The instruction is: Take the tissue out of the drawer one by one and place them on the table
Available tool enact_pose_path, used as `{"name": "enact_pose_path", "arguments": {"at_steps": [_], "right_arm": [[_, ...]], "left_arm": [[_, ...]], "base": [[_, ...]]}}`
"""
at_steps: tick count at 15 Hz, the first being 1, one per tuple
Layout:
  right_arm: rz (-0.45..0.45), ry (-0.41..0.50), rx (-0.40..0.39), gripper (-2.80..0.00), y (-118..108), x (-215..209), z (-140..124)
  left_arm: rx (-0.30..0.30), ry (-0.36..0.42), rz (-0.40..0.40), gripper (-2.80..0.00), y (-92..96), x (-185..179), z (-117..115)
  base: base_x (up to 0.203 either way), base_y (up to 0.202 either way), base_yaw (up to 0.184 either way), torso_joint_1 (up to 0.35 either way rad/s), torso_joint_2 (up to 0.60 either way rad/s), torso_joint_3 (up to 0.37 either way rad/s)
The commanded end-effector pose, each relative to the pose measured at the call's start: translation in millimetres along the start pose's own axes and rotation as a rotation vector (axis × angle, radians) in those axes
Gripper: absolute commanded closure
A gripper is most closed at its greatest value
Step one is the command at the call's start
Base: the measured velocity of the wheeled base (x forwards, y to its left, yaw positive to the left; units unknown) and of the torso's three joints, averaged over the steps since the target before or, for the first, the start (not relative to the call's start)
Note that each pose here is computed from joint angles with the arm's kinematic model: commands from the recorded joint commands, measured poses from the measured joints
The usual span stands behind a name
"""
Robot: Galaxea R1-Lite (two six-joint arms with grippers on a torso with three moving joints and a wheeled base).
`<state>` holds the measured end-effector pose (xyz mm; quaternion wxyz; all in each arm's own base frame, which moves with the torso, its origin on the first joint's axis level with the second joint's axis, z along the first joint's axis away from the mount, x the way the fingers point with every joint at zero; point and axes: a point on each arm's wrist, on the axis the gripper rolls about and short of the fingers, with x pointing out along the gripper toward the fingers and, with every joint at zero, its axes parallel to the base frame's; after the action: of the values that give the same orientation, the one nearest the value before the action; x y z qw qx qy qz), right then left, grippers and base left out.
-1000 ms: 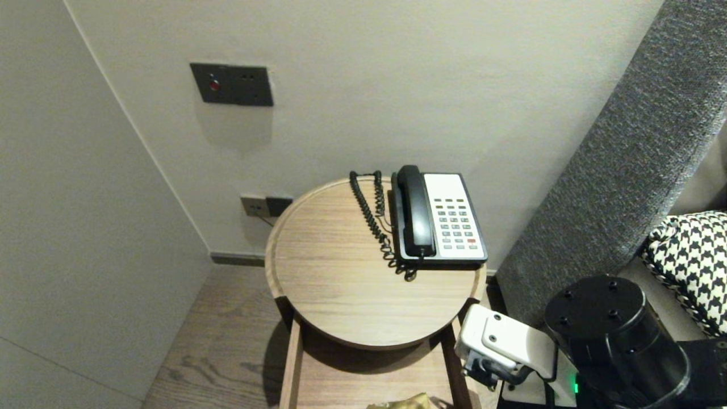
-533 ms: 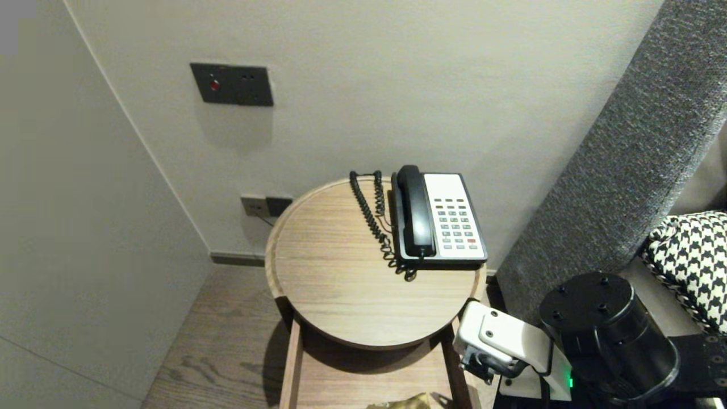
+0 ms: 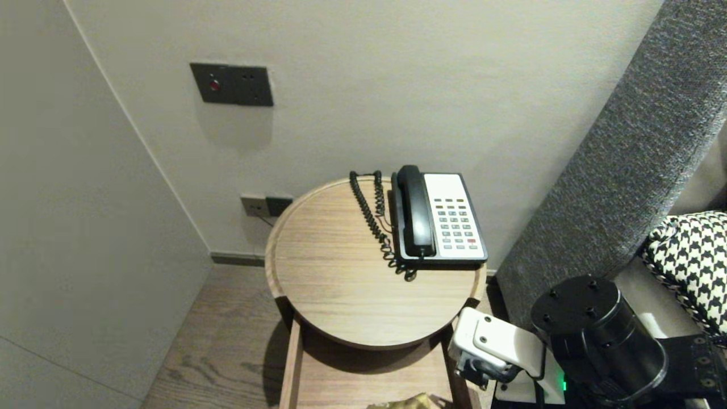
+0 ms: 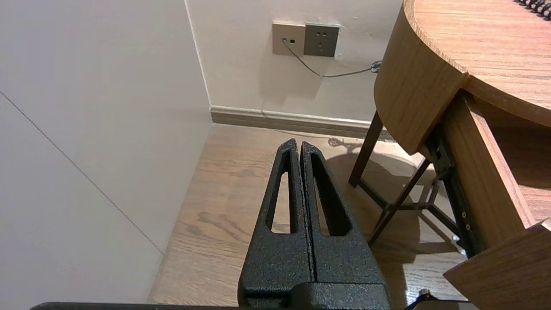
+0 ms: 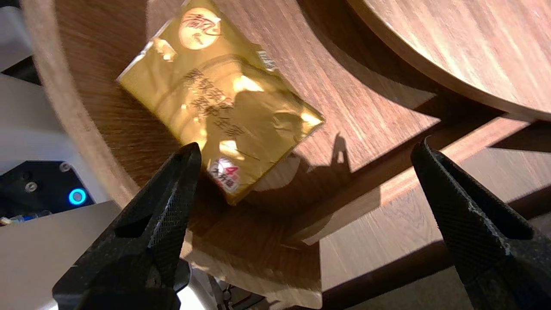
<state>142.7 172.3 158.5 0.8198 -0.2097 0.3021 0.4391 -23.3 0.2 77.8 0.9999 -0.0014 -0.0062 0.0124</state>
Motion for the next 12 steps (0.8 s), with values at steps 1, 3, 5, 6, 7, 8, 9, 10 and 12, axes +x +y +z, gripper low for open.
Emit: {"name": "enact_pose_path", "arguments": {"at_steps": [1, 3, 5, 6, 7, 8, 9, 10, 12], "right_arm": [[0.008, 0.02, -0.002, -2.8, 1.0, 0.5, -6.5], [0.011, 0.041, 0.0, -2.8, 1.7, 2.2, -12.4], [0.018, 0.043, -0.002, -2.8, 2.4, 4.1, -12.8], [0.021, 0.015, -0.005, -2.8, 2.3, 6.3, -9.6], [0.03, -0.01, -0.007, -2.8, 2.3, 8.7, -7.3], [0.041, -0.031, -0.01, -2.8, 2.5, 13.4, -5.7], [0.047, -0.047, -0.016, -2.8, 3.6, 15.8, -4.3], [0.052, -0.047, -0.022, -2.8, 4.3, 17.9, -3.1], [0.085, -0.024, -0.044, -2.8, 7.8, 28.3, -2.8]], "left_arm": [[0.0, -0.002, 0.001, 0.0, 0.0, -0.1, 0.0], [0.0, -0.003, 0.001, 0.0, 0.0, -0.1, 0.1], [0.0, -0.002, 0.001, 0.0, 0.0, -0.1, 0.0], [0.0, -0.001, 0.001, 0.0, 0.0, -0.1, 0.0], [0.0, -0.003, 0.001, 0.0, 0.0, -0.1, 0.1], [0.0, -0.002, 0.001, 0.0, 0.0, -0.1, 0.0], [0.0, -0.001, 0.001, 0.0, 0.0, -0.1, 0.0], [0.0, -0.003, 0.001, 0.0, 0.0, -0.1, 0.1], [0.001, -0.001, 0.001, 0.0, 0.0, -0.1, 0.0]], "base": [[0.0, 0.0, 0.0, 0.0, 0.0, 0.0], [0.0, 0.0, 0.0, 0.0, 0.0, 0.0], [0.0, 0.0, 0.0, 0.0, 0.0, 0.0], [0.0, 0.0, 0.0, 0.0, 0.0, 0.0], [0.0, 0.0, 0.0, 0.0, 0.0, 0.0], [0.0, 0.0, 0.0, 0.0, 0.0, 0.0], [0.0, 0.0, 0.0, 0.0, 0.0, 0.0], [0.0, 0.0, 0.0, 0.0, 0.0, 0.0], [0.0, 0.0, 0.0, 0.0, 0.0, 0.0]]}}
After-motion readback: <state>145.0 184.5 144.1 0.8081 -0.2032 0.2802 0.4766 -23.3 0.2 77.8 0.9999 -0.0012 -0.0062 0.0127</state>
